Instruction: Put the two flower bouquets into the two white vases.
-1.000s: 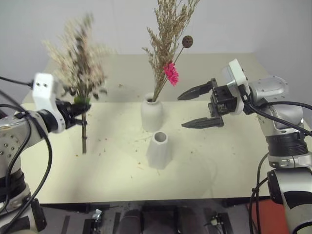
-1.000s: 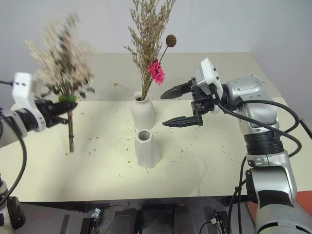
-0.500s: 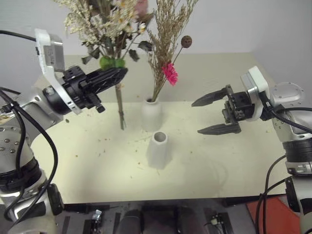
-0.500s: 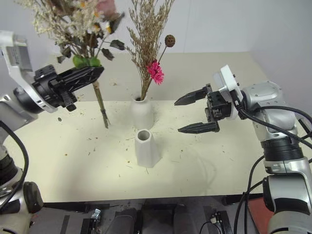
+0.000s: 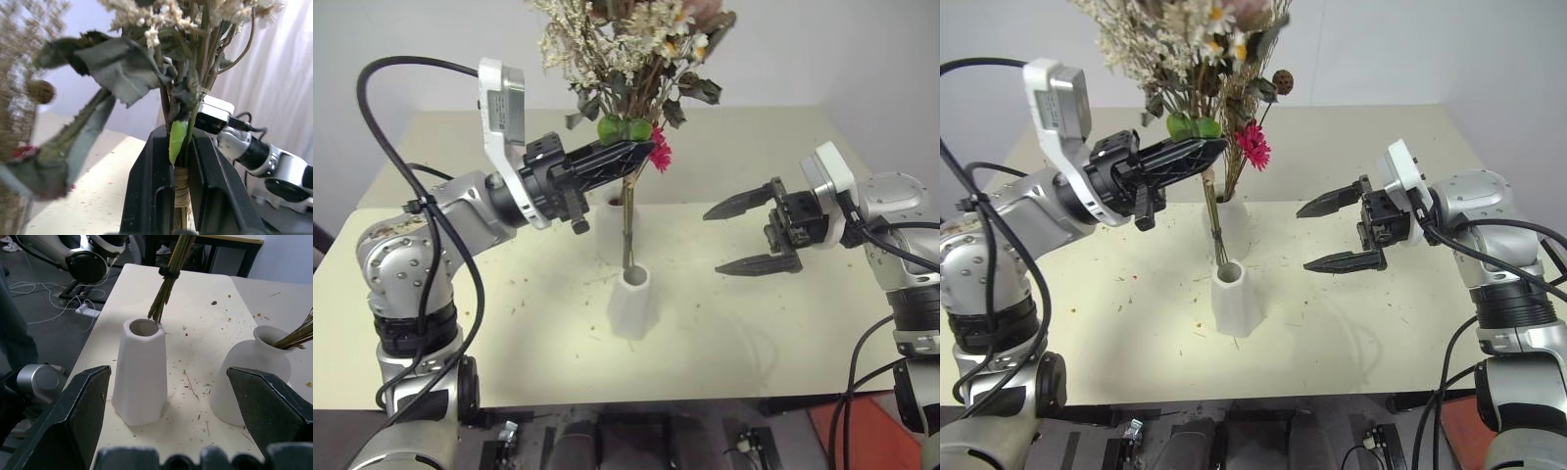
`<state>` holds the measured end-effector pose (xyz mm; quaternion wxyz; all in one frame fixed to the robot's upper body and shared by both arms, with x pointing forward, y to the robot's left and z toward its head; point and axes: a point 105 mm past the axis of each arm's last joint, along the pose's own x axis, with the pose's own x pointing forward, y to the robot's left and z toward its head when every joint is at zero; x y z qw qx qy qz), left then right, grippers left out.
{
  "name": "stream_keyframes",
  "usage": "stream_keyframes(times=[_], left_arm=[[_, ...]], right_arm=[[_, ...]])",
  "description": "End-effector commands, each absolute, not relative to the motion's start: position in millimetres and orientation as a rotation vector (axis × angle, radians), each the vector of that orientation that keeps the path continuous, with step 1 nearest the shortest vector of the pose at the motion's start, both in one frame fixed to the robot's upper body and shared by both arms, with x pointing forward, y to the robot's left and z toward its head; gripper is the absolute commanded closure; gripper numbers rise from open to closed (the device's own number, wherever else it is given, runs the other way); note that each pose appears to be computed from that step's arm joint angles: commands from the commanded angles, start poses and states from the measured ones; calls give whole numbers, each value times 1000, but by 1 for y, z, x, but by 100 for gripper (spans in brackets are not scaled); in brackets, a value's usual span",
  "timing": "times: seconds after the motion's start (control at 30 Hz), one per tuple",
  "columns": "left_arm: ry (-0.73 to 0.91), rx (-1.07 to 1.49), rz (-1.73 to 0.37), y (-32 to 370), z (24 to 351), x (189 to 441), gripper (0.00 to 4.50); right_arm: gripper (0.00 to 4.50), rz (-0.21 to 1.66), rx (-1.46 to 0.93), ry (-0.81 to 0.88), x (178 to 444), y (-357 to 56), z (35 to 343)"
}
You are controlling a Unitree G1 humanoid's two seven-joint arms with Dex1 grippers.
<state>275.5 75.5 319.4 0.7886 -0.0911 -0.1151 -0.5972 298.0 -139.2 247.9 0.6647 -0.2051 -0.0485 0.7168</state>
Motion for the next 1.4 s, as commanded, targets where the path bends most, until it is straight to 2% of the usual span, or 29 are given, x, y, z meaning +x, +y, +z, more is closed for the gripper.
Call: stream_keyframes(times=[0.03,0.43,1.07,1.13,1.2,1.4], left_arm=[[-299,-181,-1324,69,329,271,435],[-280,-166,-1355,65,328,271,435],[-107,-104,-1331,60,269,276,435],[-86,-105,-1330,62,265,275,363],[-70,-108,-1331,65,261,273,317],[1,-92,-1322,91,244,256,131]], right_arm=[[0,1661,-509,-158,287,-142,257],[0,1651,-499,-173,285,-140,256],[0,1643,-489,-179,282,-138,253],[0,1641,-488,-179,282,-138,253],[0,1641,-487,-179,282,-138,253],[0,1641,-479,-173,282,-137,251]])
